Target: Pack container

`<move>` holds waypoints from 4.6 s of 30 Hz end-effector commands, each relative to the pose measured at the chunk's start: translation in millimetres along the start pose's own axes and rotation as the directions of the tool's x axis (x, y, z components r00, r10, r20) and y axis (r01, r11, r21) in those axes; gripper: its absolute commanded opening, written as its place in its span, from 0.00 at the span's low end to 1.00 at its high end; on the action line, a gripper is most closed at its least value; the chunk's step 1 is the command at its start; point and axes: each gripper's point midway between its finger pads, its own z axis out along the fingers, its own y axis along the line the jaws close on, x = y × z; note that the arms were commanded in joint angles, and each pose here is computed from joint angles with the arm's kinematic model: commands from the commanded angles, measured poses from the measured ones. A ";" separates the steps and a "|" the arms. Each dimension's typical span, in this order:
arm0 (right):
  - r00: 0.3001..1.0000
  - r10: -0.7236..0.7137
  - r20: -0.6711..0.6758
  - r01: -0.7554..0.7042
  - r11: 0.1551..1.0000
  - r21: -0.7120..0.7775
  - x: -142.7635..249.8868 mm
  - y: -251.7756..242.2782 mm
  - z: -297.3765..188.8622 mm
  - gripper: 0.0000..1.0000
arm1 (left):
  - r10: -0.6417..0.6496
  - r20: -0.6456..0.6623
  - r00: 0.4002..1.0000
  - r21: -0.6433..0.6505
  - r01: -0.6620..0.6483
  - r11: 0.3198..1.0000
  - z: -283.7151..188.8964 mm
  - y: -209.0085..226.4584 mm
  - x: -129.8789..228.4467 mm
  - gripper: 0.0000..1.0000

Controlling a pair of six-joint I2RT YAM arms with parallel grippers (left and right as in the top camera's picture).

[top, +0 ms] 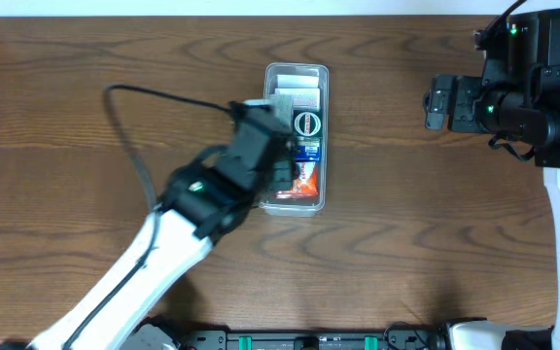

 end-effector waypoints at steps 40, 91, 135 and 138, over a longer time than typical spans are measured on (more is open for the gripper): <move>1.000 -0.008 0.015 0.008 1.000 0.008 -0.6 -3.6 -5.4 0.99 | -0.158 -0.222 0.962 -0.168 0.121 0.978 95.3 -17.1 75.9 0.81; 1.000 -0.008 0.015 0.008 1.000 0.008 -0.6 -3.6 -5.4 0.99 | -0.020 0.291 0.957 -0.575 0.192 0.796 -134.0 219.8 -50.4 0.98; 0.793 -0.188 0.580 0.126 0.981 0.146 130.6 -55.8 -26.9 0.99 | -0.021 0.291 0.957 -0.575 0.192 0.796 -134.0 219.8 -50.4 0.98; 0.762 -0.179 0.622 0.100 0.982 0.159 144.9 -63.2 -28.8 0.99 | -0.020 0.291 0.957 -0.575 0.192 0.796 -134.0 219.8 -50.4 0.98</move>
